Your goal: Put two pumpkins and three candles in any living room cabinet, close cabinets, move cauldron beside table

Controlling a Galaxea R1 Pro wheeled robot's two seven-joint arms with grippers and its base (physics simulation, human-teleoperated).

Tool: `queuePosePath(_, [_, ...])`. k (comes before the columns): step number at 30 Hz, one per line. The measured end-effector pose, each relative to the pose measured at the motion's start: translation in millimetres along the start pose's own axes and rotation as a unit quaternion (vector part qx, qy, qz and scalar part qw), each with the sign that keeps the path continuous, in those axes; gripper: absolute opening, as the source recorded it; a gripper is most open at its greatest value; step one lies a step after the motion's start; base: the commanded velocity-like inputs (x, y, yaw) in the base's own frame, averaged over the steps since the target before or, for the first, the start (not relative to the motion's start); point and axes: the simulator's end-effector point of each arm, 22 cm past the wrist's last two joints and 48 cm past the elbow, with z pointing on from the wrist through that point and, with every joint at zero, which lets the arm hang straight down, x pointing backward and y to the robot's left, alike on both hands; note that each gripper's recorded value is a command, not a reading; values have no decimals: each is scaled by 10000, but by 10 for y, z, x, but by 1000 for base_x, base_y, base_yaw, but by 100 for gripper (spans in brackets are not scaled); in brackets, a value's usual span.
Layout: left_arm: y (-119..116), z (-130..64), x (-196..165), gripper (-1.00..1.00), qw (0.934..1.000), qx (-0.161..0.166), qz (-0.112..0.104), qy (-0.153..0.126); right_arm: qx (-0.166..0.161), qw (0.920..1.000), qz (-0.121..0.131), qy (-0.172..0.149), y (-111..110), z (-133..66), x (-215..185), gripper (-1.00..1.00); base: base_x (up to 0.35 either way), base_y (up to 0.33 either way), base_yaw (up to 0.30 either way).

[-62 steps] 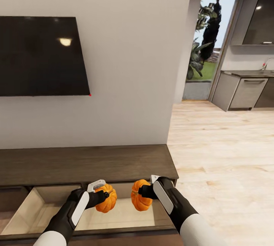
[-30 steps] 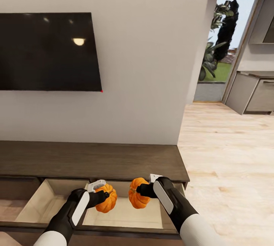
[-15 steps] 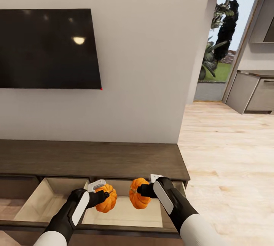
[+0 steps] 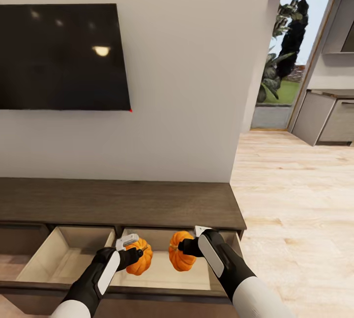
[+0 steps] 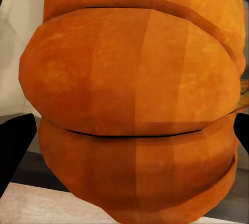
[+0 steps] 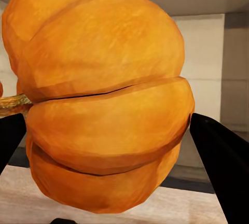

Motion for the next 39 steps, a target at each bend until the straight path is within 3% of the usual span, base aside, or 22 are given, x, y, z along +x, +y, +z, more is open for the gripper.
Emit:
queuePosePath(7, [-77,115,34,-100,9985,-320,330,-295,63,10000,-2,-13,-60,108,51,-100,0,0,0])
queuePosePath(10, [-119,165,85,-100,9985,-297,339,-296,313,9995,-22,-14,-188,150,75,-100,0,0,0])
queuePosePath(13, [-304,213,183,-100,9990,-162,320,-263,579,9983,5,-17,-326,189,100,-100,0,0,0])
queuePosePath(18, [-339,288,277,-100,9988,-222,352,-244,677,9977,49,30,-409,296,199,-100,0,0,0])
queuePosePath(28, [-382,446,433,-100,9990,-184,339,-223,705,9975,7,70,-468,481,353,-100,0,0,0])
queuePosePath(39, [-385,445,435,-100,9990,-181,342,-218,680,9977,45,50,-465,481,340,-100,102,0,0])
